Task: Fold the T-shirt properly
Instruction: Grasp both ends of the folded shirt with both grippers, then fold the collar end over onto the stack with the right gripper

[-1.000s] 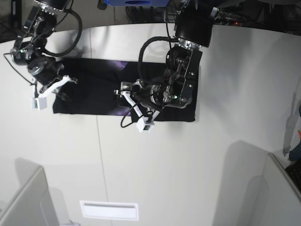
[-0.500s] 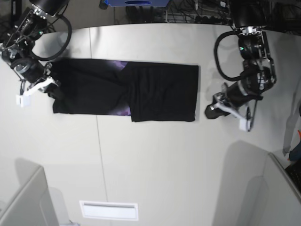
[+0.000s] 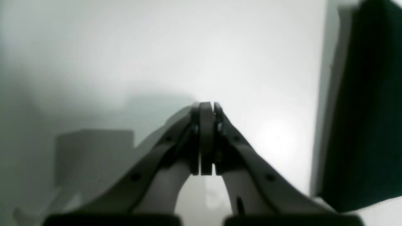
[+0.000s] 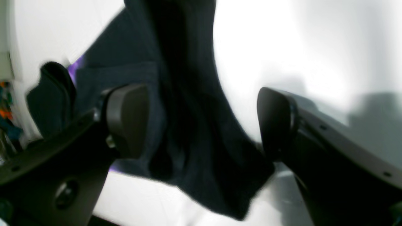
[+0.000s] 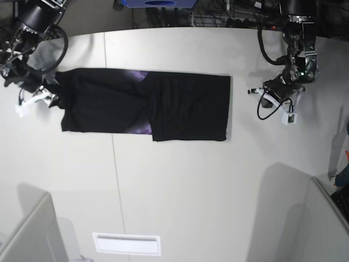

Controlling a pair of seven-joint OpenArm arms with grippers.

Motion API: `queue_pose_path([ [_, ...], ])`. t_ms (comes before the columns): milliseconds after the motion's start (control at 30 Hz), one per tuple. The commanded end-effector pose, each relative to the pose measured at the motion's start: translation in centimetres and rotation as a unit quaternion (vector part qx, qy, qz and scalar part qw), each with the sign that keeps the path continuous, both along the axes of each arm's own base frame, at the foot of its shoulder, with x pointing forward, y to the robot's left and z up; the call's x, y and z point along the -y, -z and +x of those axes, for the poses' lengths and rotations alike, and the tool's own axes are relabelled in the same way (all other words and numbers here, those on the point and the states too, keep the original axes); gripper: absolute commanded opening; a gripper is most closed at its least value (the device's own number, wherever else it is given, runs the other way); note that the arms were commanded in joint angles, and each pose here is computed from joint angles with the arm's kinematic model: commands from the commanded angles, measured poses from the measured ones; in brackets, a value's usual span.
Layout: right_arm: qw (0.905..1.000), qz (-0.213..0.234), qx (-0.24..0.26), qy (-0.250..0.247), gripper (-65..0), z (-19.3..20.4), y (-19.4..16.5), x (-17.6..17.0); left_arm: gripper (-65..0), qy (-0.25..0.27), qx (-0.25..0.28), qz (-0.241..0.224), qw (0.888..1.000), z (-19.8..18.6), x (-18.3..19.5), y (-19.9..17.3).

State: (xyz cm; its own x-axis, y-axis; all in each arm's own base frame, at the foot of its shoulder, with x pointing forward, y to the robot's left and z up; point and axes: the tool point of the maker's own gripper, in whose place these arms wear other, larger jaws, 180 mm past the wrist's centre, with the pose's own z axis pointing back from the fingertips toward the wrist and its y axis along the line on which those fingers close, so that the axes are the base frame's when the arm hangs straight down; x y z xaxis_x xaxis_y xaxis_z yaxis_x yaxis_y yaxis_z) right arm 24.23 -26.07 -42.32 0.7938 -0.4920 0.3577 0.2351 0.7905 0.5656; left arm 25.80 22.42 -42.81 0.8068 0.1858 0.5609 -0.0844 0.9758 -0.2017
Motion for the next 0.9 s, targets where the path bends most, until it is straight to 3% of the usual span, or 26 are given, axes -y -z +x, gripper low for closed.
queue_pose_path([
  [0,0.9997,-0.005,0.017,-0.019,-16.1,0.5,-0.9,-0.5,-65.0,0.005,0.006,-0.004,1.000,0.6,0.6,-0.1],
  [233,0.9983,0.009,0.009,-0.057,-16.4,-0.3,0.7,-4.3,-65.0,0.028,-0.005,-0.038,0.999,2.0,4.6,1.9],
  [300,0.9983,0.010,0.009,-0.056,-19.4,-0.3,0.8,-4.4,-65.0,0.047,-0.008,-0.041,0.998,2.3,6.0,2.1],
  [367,0.9984,0.011,0.010,-0.055,-30.0,-0.3,0.8,-4.5,-65.0,0.062,-0.009,-0.042,0.997,2.5,7.1,2.1],
  [533,0.9986,0.012,0.016,-0.049,-63.5,0.7,0.6,-4.1,-65.0,0.070,-0.005,-0.043,0.997,3.0,7.7,1.9],
  [767,0.9986,-0.015,0.038,-0.032,-65.0,2.9,-1.4,-2.3,-65.0,0.117,-0.011,-0.051,0.992,3.1,11.1,2.1],
  [867,0.9955,-0.042,0.058,-0.063,-65.0,3.8,-3.5,-3.5,-65.0,0.135,-0.011,-0.052,0.989,3.1,12.3,2.1],
])
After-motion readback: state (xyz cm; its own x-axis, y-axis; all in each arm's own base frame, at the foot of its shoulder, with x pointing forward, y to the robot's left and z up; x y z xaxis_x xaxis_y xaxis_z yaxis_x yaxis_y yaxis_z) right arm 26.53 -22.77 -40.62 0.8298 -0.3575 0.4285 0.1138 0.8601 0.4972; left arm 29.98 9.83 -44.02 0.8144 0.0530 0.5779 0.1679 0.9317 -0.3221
